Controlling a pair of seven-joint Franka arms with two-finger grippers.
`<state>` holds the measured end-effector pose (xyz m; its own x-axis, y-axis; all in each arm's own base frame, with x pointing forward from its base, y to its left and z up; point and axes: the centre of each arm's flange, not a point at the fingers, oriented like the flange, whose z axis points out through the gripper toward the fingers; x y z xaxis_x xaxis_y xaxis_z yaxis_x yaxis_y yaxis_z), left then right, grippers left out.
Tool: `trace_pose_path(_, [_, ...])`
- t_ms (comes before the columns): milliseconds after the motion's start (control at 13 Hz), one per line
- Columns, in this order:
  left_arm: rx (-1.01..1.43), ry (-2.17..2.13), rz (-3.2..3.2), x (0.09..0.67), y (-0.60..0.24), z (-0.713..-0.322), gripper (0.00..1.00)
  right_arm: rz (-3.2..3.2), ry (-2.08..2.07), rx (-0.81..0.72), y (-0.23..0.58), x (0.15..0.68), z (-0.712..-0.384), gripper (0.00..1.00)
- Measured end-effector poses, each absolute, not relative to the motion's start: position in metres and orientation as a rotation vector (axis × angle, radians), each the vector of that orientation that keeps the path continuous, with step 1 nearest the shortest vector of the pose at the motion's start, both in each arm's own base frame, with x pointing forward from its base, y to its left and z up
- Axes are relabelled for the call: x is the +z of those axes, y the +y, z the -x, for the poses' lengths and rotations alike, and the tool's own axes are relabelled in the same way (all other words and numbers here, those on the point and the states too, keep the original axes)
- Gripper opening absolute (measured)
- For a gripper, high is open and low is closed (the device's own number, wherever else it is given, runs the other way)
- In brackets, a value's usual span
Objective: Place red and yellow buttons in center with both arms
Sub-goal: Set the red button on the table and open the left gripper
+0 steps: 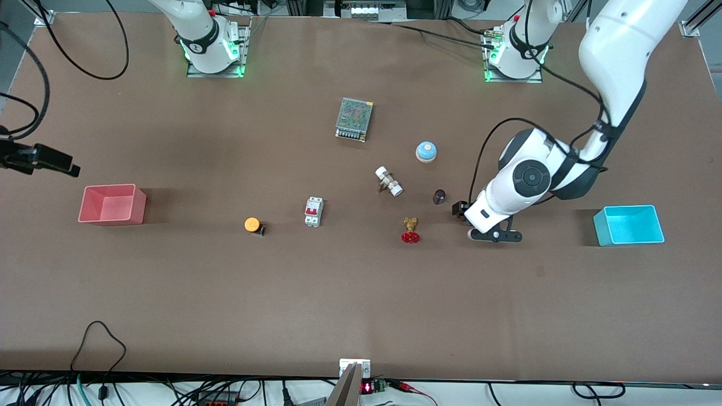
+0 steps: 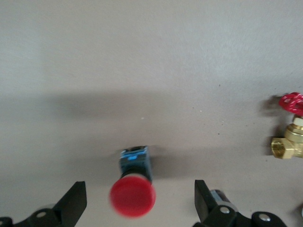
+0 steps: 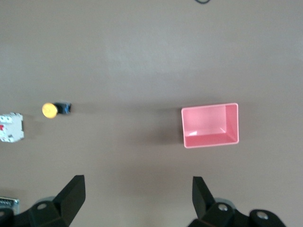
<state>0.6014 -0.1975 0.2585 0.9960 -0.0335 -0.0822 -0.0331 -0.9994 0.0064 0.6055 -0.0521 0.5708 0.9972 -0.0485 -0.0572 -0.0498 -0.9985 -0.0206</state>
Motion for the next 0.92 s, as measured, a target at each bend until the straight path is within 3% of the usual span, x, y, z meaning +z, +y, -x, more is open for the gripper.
trace_pose_path(462, [-0.220,-0.156,-3.243,0.393,-0.168,-0.635,1.00,3.131,0.033,0.097,-0.039,0.568,-0.599,1.00])
trace_pose_path(923, [-0.293,-0.177,-3.214,0.516,-0.156,-0.616,1.00,3.123,0.051,0.113,-0.046,0.564,-0.578,1.00])
